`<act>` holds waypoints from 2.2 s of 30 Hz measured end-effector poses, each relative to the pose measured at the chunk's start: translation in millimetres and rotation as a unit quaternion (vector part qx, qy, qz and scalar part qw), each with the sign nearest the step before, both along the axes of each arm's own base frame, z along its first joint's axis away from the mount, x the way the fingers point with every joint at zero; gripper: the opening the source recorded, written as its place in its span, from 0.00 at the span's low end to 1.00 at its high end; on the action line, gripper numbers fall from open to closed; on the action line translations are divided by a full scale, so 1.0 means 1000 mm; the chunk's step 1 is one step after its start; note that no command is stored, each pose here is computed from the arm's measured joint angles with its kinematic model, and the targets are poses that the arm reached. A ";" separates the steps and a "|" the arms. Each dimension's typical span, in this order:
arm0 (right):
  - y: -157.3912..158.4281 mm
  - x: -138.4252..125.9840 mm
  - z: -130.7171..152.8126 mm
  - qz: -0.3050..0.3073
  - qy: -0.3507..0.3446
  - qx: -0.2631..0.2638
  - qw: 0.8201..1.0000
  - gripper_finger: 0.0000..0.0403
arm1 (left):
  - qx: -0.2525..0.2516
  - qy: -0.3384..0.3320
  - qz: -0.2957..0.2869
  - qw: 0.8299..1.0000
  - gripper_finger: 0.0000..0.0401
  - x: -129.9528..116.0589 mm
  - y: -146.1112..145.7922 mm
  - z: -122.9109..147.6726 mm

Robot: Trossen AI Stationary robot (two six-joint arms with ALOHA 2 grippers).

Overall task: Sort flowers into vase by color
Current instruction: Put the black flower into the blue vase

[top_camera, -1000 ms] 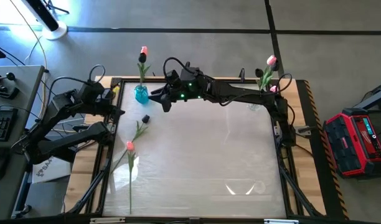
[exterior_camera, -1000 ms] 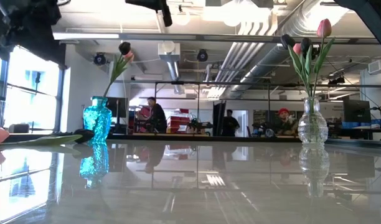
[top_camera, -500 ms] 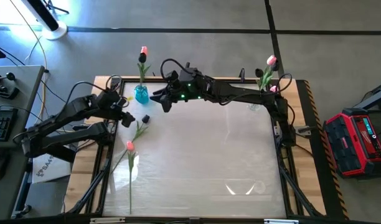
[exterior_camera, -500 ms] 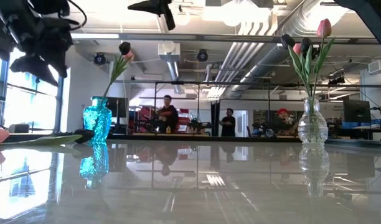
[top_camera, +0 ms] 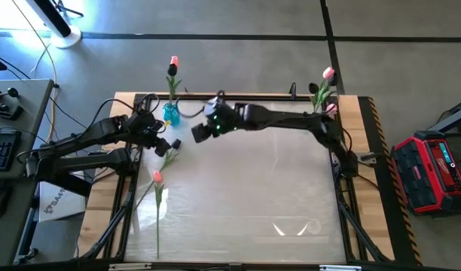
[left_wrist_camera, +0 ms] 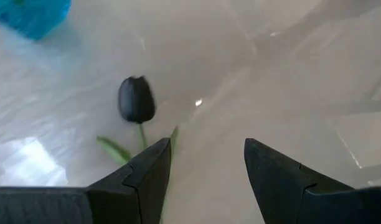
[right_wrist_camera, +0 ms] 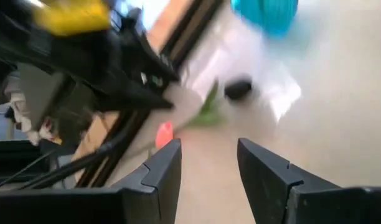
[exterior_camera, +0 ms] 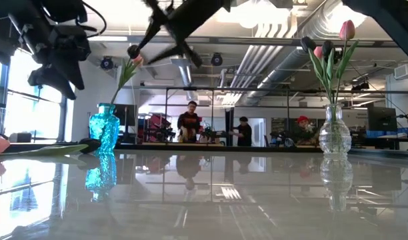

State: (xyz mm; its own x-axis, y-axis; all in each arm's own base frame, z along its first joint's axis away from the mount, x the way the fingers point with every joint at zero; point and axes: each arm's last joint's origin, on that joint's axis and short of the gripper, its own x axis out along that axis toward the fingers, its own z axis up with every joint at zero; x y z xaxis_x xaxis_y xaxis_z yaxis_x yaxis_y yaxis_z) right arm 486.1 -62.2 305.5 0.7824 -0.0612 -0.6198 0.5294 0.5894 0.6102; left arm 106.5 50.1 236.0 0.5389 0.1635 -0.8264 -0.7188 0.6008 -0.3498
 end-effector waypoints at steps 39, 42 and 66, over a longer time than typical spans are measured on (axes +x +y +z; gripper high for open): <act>0.146 0.023 -0.072 -0.095 0.054 0.122 0.986 0.36 | 0.001 0.195 0.000 0.981 0.36 0.045 0.016 -0.079; 0.145 0.024 -0.070 -0.094 0.044 0.124 0.987 0.36 | 0.006 0.203 0.001 0.979 0.32 0.049 0.018 -0.084; 0.146 0.024 -0.070 -0.100 0.039 0.111 0.988 0.36 | 0.015 0.163 -0.057 0.985 0.08 0.065 0.023 -0.091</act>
